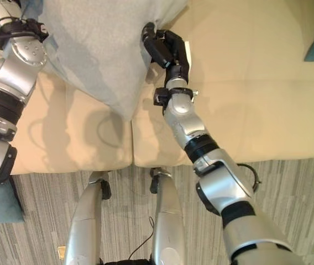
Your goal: Pick up all the scattered cushions and arrange them neatly on the sofa.
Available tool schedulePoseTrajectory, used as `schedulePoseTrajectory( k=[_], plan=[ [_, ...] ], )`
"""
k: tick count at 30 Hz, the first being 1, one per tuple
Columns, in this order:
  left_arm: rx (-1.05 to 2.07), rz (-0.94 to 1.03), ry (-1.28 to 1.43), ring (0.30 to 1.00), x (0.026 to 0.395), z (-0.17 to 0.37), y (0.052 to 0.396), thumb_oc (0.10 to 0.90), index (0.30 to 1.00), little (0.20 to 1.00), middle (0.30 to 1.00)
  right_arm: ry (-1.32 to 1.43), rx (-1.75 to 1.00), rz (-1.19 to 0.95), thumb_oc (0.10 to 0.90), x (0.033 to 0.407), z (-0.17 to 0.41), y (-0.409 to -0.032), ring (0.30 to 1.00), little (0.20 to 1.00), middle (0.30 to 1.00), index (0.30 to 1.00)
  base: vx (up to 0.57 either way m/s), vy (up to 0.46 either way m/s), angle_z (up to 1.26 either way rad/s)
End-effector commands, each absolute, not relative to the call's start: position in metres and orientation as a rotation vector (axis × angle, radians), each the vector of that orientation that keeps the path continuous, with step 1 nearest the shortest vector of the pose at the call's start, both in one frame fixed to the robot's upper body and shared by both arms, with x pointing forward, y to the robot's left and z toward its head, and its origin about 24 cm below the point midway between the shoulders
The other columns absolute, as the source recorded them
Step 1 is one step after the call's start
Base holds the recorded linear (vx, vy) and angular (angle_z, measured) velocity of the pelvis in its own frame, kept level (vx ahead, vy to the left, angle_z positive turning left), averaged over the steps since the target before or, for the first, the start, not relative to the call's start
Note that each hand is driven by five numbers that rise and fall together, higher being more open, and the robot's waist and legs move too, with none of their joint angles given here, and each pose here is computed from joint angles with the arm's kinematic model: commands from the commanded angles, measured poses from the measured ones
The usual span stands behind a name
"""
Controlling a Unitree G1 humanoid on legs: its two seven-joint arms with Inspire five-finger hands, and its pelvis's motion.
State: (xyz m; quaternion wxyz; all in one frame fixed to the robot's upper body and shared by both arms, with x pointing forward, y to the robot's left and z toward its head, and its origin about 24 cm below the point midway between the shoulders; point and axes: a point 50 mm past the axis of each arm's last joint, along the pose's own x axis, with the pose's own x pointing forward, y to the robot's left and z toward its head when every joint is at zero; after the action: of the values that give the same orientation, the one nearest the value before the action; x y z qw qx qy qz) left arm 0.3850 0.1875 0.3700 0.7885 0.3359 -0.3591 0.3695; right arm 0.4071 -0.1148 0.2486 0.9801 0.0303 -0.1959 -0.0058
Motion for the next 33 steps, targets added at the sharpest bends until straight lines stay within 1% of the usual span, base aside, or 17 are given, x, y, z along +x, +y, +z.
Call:
schedulePoseTrajectory(
  k=[1,4,5,7,10,13,14,15,16,19,22,23,25,28,30,31,33],
  plan=[
    [0.600,0.599,-1.089,0.300,0.361,0.403,0.125,0.400,0.300,0.300,0.300,-0.724,0.025,0.113,0.400,0.382,0.322,-0.075,0.300,0.300,0.300,0.300,0.00,0.000,0.00],
    [0.559,0.588,-1.108,0.300,0.358,0.409,0.123,0.400,0.300,0.300,0.300,-0.776,0.000,0.049,0.400,0.380,0.336,-0.080,0.300,0.300,0.300,0.300,0.00,0.000,0.00],
    [0.487,0.575,-1.145,0.300,0.351,0.419,0.119,0.400,0.300,0.300,0.300,-0.849,-0.001,-0.021,0.400,0.374,0.356,-0.083,0.300,0.300,0.300,0.300,0.00,0.000,0.00],
    [0.458,0.582,-1.212,0.300,0.342,0.430,0.116,0.400,0.300,0.300,0.300,-0.969,-0.054,-0.098,0.400,0.362,0.380,-0.085,0.300,0.300,0.300,0.300,0.00,0.000,0.00],
    [0.460,0.678,-1.337,0.300,0.324,0.448,0.119,0.400,0.300,0.300,0.300,-1.196,-0.227,-0.299,0.400,0.338,0.415,-0.091,0.300,0.300,0.300,0.300,0.00,0.000,0.00],
    [0.417,0.738,-1.453,0.300,0.306,0.462,0.115,0.400,0.300,0.300,0.300,-1.366,-0.278,-0.480,0.400,0.315,0.442,-0.095,0.300,0.300,0.300,0.300,0.00,0.000,0.00],
    [0.416,0.740,-1.456,0.300,0.306,0.463,0.115,0.400,0.300,0.300,0.300,-1.370,-0.279,-0.485,0.400,0.314,0.442,-0.095,0.300,0.300,0.300,0.300,0.00,0.000,0.00],
    [0.359,0.772,-1.512,0.300,0.296,0.468,0.112,0.400,0.300,0.300,0.300,-1.433,-0.296,-0.571,0.400,0.305,0.452,-0.097,0.300,0.300,0.300,0.300,0.00,0.000,0.00],
    [0.348,0.794,-1.534,0.300,0.292,0.469,0.112,0.400,0.300,0.300,0.300,-1.458,-0.295,-0.594,0.400,0.301,0.456,-0.099,0.300,0.300,0.300,0.300,0.03,-0.023,0.00],
    [0.349,0.959,-1.626,0.300,0.280,0.476,0.122,0.400,0.300,0.300,0.300,-1.549,-0.298,-0.635,0.400,0.291,0.465,-0.092,0.300,0.300,0.300,0.300,0.01,0.001,0.00],
    [0.326,0.979,-1.644,0.300,0.277,0.477,0.123,0.400,0.300,0.300,0.300,-1.582,-0.291,-0.657,0.400,0.285,0.468,-0.090,0.300,0.300,0.300,0.300,0.00,0.000,0.00],
    [0.313,1.019,-1.655,0.300,0.274,0.478,0.127,0.400,0.300,0.300,0.300,-1.603,-0.271,-0.675,0.400,0.282,0.469,-0.090,0.300,0.300,0.300,0.300,0.00,0.000,0.00],
    [0.314,1.040,-1.656,0.300,0.274,0.478,0.129,0.400,0.300,0.300,0.300,-1.607,-0.281,-0.692,0.400,0.282,0.468,-0.092,0.300,0.300,0.300,0.300,0.00,0.000,0.00],
    [0.373,1.133,-1.649,0.300,0.279,0.476,0.137,0.400,0.300,0.300,0.300,-1.565,-0.337,-0.722,0.400,0.295,0.459,-0.093,0.300,0.300,0.300,0.300,0.00,0.000,0.00],
    [0.440,1.130,-1.577,0.300,0.293,0.470,0.138,0.400,0.300,0.300,0.300,-1.523,-0.388,-0.746,0.400,0.304,0.455,-0.095,0.300,0.300,0.300,0.300,0.00,0.000,0.00],
    [0.466,1.092,-1.517,0.300,0.304,0.465,0.135,0.400,0.300,0.300,0.300,-1.486,-0.419,-0.759,0.400,0.311,0.453,-0.096,0.300,0.300,0.300,0.300,0.00,0.000,0.00],
    [0.408,1.024,-1.396,0.300,0.321,0.454,0.127,0.400,0.300,0.300,0.300,-1.400,-0.463,-0.762,0.400,0.325,0.446,-0.094,0.300,0.300,0.300,0.300,-0.02,-0.022,0.05]
  ],
)
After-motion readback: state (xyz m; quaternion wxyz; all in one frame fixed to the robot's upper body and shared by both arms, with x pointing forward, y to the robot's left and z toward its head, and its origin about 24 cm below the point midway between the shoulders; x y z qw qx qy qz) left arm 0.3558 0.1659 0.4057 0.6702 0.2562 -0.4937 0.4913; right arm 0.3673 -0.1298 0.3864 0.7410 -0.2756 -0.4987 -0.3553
